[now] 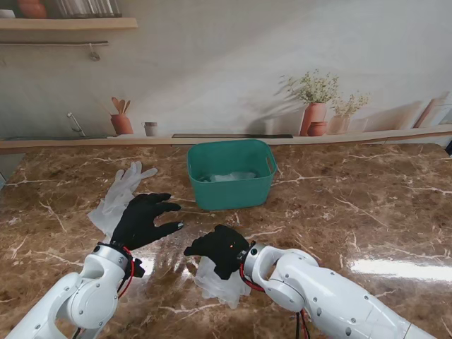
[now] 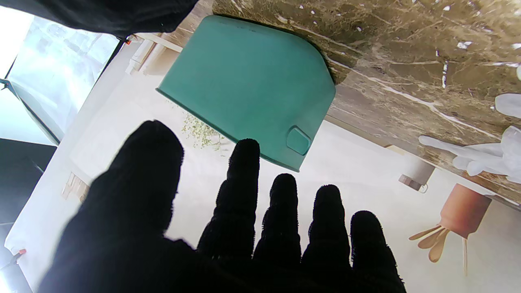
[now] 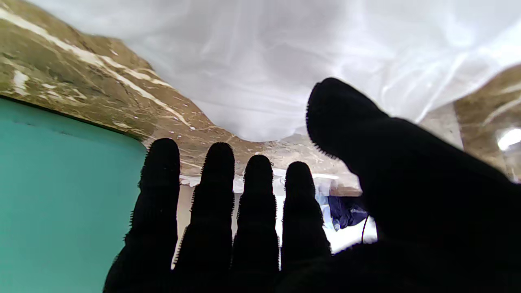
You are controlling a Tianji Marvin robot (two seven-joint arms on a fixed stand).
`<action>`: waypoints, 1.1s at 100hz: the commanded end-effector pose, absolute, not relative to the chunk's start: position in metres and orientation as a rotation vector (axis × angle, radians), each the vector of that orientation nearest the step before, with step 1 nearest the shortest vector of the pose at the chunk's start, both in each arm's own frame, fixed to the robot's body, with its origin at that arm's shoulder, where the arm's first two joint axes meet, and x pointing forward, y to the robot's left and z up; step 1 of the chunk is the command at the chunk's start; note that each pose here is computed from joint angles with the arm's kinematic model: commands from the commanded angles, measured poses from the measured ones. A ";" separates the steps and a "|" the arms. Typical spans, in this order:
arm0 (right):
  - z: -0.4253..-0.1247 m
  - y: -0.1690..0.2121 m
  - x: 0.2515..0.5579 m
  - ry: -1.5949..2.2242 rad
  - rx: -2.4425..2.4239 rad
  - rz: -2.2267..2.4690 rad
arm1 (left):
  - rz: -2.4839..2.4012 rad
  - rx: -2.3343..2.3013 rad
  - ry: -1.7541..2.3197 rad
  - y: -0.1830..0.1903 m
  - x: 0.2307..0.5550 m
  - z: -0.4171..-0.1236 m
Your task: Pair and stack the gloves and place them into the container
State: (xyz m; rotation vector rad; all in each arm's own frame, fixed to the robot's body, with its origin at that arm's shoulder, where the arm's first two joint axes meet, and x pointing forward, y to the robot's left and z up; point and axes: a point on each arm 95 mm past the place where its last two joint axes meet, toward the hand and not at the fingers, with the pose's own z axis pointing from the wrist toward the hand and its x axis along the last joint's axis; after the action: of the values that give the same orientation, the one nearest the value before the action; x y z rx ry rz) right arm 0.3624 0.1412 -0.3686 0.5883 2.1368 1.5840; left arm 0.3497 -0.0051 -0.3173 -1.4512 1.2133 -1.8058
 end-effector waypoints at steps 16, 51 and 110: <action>-0.379 0.135 0.369 2.175 0.546 1.436 | -1.803 -1.469 1.214 -0.005 0.348 -0.321; -0.386 0.129 0.371 2.087 0.536 1.428 | -1.807 -1.478 1.215 -0.006 0.349 -0.321; -0.389 0.119 0.373 2.024 0.672 1.544 | -1.813 -1.479 1.217 -0.008 0.349 -0.323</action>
State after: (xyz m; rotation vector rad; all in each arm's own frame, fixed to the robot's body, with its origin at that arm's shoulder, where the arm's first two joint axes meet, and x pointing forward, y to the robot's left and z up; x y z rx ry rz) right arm 0.3755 0.1224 -0.3807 0.6430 2.0290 1.5318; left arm 0.3511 -0.0064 -0.3198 -1.4706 1.2143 -1.8124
